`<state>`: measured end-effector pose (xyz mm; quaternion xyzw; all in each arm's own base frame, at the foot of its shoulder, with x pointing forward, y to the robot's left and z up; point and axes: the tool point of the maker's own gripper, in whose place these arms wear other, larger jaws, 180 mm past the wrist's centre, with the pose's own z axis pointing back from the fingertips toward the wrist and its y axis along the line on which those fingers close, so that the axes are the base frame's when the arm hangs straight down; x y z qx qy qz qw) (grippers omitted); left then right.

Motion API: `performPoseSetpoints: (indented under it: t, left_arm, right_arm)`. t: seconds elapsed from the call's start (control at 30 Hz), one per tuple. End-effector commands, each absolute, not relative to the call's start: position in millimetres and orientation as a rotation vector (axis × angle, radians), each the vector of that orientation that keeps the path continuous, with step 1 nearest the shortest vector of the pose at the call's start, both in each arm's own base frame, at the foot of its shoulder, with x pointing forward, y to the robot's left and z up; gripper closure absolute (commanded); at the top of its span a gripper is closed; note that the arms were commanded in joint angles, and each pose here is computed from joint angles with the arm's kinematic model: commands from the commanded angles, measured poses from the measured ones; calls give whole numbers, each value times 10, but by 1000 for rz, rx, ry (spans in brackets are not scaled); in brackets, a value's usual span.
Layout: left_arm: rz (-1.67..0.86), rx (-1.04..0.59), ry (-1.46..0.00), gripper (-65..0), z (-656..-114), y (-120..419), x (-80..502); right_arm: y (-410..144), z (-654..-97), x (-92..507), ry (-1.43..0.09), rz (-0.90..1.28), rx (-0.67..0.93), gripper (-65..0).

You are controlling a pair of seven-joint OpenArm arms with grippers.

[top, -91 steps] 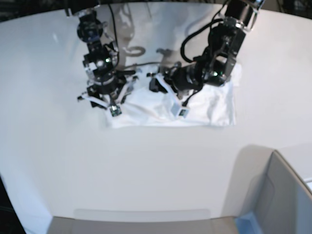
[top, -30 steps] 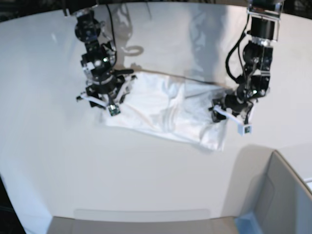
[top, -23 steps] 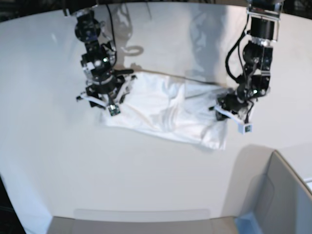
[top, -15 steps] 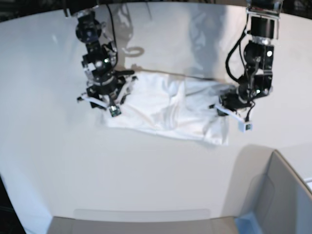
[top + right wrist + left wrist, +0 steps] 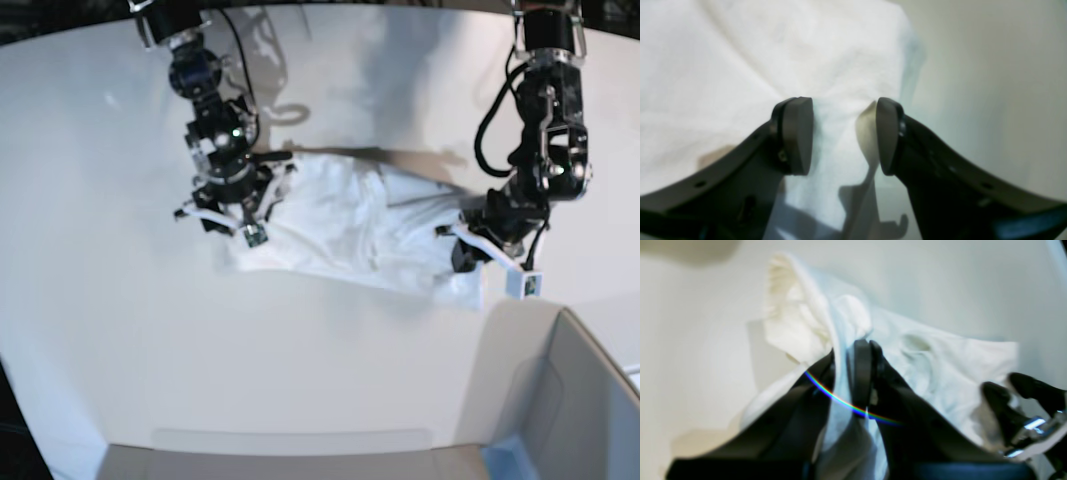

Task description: Layout the t-shirt on the table in an organized manner, then fold the t-shirt properly

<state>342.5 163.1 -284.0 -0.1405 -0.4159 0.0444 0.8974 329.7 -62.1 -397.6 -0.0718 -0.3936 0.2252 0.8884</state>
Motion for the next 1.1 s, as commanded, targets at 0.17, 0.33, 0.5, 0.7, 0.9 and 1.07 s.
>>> performPoseSetpoints:
  t: [0.17, 0.33, 0.5, 0.7, 0.9, 1.07]
  left_arm:
    - [18, -414, -865, -29, -2619, 1167, 3342]
    - [-75, -552, -783, -29, -2719, 523, 3160]
    - [-101, -672, -756, -29, -2672, 38, 3053]
    - [-93, -689, -755, -29, -2662, -26, 3058]
    - [-97, -659, -758, -29, -2692, 71, 3072]
    - [-98, -660, -756, -29, -2694, 66, 3067]
  right_arm:
    - [-424, -4102, 3154, -748, 530, -107, -308]
    - [-259, -4142, 3135, -739, 559, -84, -308]
    - [-188, -4165, 3122, -733, 558, -70, -308]
    - [-7, -3920, 3119, -824, 505, 54, -308]
    - [38, -3426, 3030, -984, 451, 162, -308]
    - [-222, -3457, 3094, -978, 379, 122, -308]
